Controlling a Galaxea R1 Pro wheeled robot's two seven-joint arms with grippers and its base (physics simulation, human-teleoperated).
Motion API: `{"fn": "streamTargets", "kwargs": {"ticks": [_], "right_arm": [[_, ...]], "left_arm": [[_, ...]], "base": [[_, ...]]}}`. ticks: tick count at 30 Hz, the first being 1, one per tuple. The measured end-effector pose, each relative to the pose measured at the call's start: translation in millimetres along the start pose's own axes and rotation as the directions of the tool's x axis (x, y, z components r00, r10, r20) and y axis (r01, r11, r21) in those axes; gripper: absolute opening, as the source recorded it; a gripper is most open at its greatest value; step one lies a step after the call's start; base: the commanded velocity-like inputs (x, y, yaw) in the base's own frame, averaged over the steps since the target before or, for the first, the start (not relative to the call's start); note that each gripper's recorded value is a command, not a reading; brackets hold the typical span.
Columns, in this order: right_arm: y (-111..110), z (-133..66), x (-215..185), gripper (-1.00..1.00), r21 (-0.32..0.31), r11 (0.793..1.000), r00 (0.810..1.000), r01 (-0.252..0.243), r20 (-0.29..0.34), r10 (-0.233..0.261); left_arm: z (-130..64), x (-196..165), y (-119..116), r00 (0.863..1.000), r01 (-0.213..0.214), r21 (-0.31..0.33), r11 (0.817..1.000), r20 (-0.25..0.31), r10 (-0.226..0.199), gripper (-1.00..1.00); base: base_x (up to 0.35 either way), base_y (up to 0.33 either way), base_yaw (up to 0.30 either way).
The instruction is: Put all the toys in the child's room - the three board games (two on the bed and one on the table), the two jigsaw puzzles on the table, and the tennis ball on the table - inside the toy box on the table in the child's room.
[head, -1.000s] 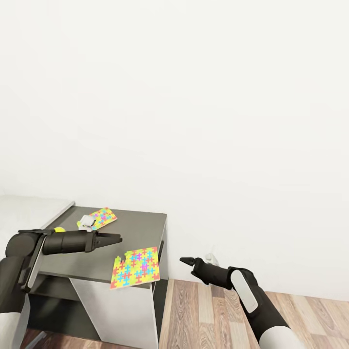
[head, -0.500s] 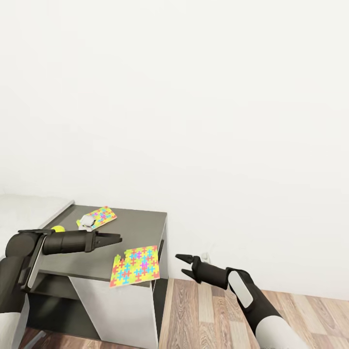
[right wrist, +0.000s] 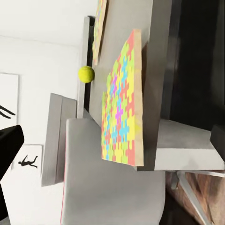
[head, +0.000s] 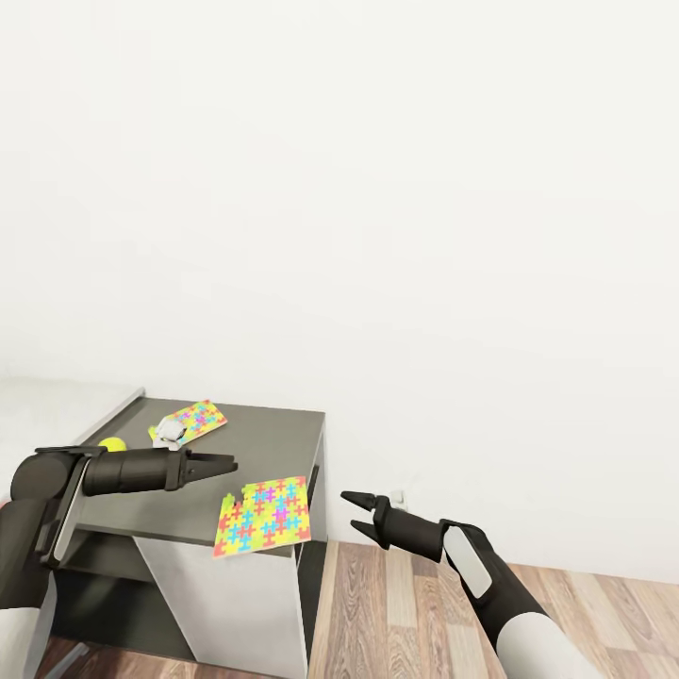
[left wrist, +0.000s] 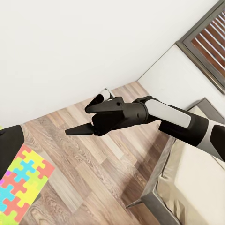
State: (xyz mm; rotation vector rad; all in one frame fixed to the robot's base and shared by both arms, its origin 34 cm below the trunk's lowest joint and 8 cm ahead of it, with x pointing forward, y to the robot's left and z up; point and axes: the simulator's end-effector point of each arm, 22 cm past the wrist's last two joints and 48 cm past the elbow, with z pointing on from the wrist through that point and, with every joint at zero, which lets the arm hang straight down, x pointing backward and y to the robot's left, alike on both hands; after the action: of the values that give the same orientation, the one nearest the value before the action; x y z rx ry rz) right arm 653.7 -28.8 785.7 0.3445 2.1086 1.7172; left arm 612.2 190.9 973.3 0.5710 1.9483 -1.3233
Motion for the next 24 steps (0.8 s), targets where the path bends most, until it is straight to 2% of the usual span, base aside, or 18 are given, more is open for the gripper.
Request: {"fn": "streamTargets", "kwargs": {"ticks": [13,24], "right_arm": [[-0.9,0.4,0.8,1.00,-0.004,1.000,1.000,-0.002,-0.001,0.002],[-3.1,-1.1,3.9,1.00,0.003,1.000,1.000,-0.017,-0.018,0.017]], "left_arm": [[0.7,1.6,0.8,1.000,0.000,0.001,1.000,-0.001,0.000,1.00],[1.2,1.8,0.5,1.000,-0.002,0.002,1.000,-0.001,0.002,1.00]], "base": [[0.000,0.000,0.000],[0.000,0.078,0.000]]}}
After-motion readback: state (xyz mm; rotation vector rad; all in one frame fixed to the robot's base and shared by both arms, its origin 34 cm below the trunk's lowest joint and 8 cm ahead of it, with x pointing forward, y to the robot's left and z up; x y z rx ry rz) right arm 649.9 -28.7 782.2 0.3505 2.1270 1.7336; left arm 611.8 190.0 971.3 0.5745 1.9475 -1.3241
